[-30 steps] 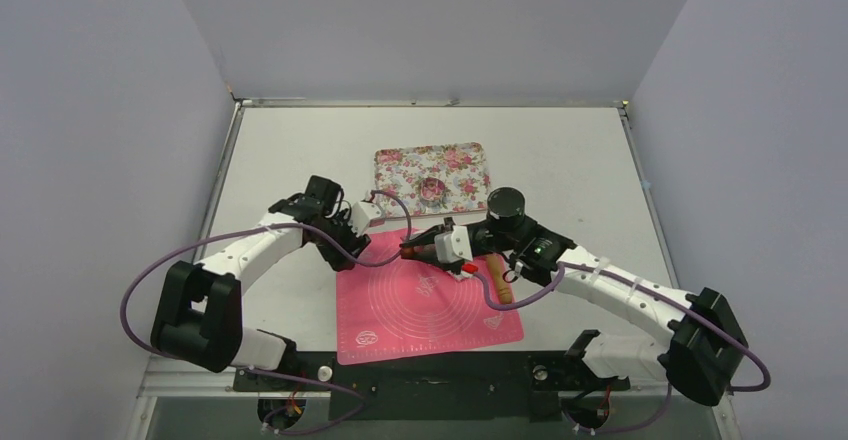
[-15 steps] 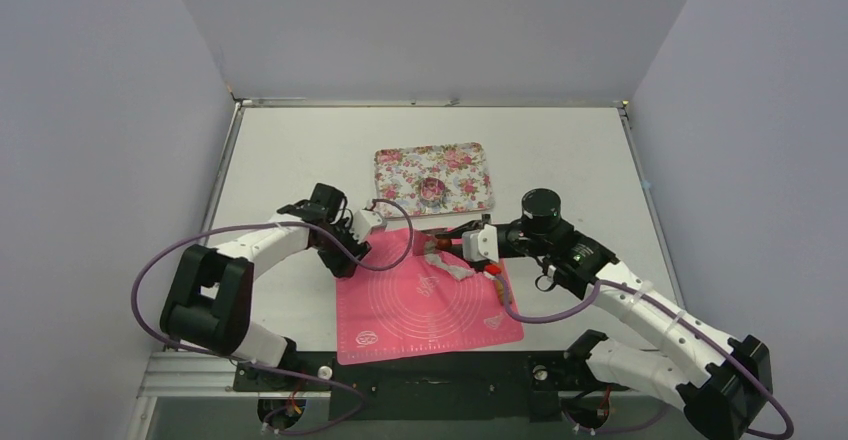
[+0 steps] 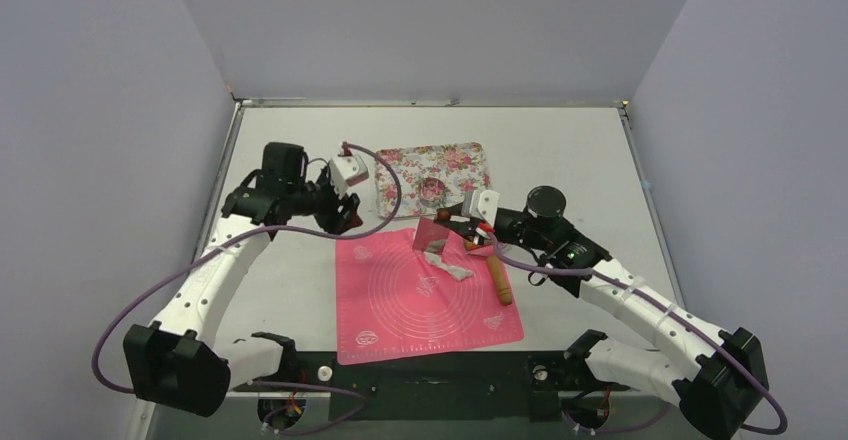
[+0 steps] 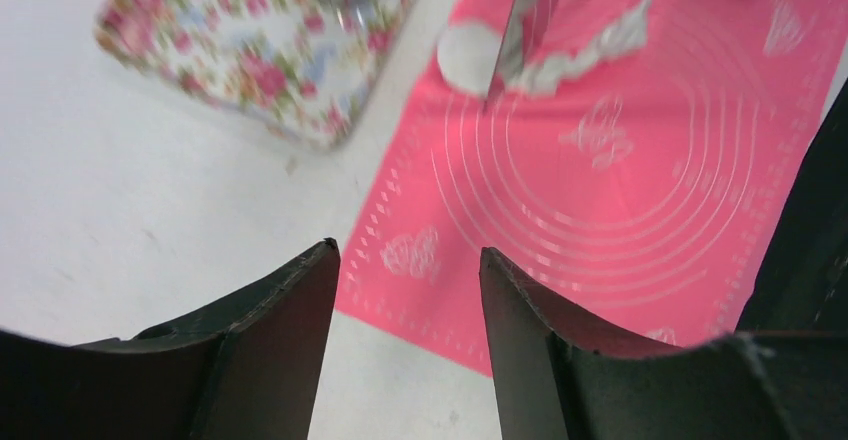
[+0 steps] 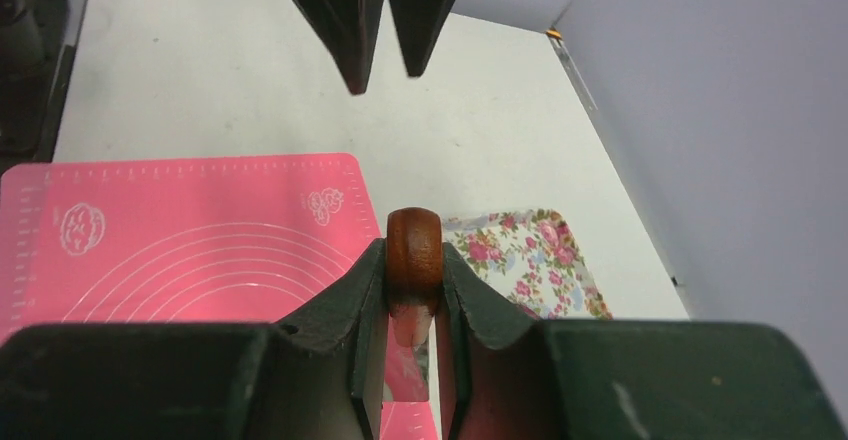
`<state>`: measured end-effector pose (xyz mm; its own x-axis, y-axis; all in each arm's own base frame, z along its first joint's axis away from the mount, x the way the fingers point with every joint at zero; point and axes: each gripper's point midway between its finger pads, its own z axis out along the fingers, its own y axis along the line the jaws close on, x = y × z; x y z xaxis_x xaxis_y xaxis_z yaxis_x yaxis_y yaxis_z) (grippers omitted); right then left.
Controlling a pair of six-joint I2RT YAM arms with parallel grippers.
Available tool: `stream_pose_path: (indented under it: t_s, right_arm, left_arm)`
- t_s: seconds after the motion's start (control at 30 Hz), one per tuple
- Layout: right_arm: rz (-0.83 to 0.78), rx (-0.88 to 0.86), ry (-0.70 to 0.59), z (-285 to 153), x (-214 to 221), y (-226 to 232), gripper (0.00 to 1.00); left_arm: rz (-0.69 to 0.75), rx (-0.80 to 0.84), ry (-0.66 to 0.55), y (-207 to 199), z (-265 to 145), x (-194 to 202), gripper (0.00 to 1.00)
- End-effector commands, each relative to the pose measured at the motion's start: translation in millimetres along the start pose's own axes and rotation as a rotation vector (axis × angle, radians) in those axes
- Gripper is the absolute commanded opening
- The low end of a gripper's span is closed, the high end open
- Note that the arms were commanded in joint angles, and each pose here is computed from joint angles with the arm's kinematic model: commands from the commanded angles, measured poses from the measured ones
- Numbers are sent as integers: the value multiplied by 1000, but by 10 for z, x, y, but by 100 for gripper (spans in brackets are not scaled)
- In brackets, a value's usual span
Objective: Roll out the dumpling wrappers from the dough
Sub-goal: Remove the dumpling wrapper from the work surface, then place the spatula on the work surface.
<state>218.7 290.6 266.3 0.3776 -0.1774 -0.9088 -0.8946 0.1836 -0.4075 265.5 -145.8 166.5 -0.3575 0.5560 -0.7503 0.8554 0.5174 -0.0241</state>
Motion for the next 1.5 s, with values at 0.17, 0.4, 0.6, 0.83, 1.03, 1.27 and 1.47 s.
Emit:
stream_pose_path:
  t_s: [0.17, 0.4, 0.6, 0.83, 1.03, 1.27, 1.47]
  right_arm:
    - [61, 479, -63, -197, -444, -1066, 0]
    - [41, 360, -174, -213, -933, -971, 0]
    - [136, 380, -297, -270, -1256, -1020, 0]
    - [555, 570, -468, -300, -1171, -1176, 0]
    - [700, 640, -506, -225, -1049, -968, 0]
    - [836, 805, -548, -361, -868, -1017, 0]
    - [912, 955, -564, -522, -678, -1133, 0]
  left_arm:
    - [107, 124, -356, -294, -468, -1614, 55]
    - [130, 178, -388, -459, -578, -1720, 55]
    - [135, 222, -425, -608, -724, -1867, 56]
    - [113, 197, -465, -573, -767, -2014, 60]
    - [69, 290, -463, -696, -493, -1974, 61]
    - [102, 282, -427, -792, -406, -1942, 62]
    - [242, 49, -296, -853, -329, -1724, 62]
